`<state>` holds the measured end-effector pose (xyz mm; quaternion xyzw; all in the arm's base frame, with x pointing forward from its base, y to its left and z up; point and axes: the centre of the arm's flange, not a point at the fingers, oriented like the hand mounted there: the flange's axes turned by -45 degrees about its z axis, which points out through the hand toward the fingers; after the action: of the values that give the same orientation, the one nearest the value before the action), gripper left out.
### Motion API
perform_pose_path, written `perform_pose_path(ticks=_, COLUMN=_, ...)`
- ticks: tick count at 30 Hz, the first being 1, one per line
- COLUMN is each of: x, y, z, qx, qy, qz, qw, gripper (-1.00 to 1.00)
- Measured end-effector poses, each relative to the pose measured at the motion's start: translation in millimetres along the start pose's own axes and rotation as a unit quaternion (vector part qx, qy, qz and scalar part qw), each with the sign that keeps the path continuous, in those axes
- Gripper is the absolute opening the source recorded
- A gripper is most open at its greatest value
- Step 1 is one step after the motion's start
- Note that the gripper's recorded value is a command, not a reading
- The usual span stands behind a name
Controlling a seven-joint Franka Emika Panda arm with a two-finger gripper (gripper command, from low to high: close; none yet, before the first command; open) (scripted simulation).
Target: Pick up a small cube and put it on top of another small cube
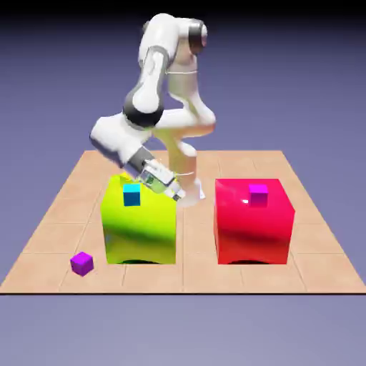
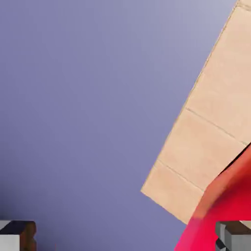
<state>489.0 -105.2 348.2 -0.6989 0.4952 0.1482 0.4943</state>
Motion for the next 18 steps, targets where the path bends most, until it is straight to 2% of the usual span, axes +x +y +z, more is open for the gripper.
perform_pose_path(ticks=5, x=37.8, y=-6.4, z=-13.3, qx=0.062, qy=-0.05, qz=0.072, qw=0.994, gripper=0.0)
perform_pose_path(ticks=18, x=144.7, y=6.6, z=-84.2, qx=0.167, qy=-0.089, qz=0.166, qw=0.968, gripper=0.0)
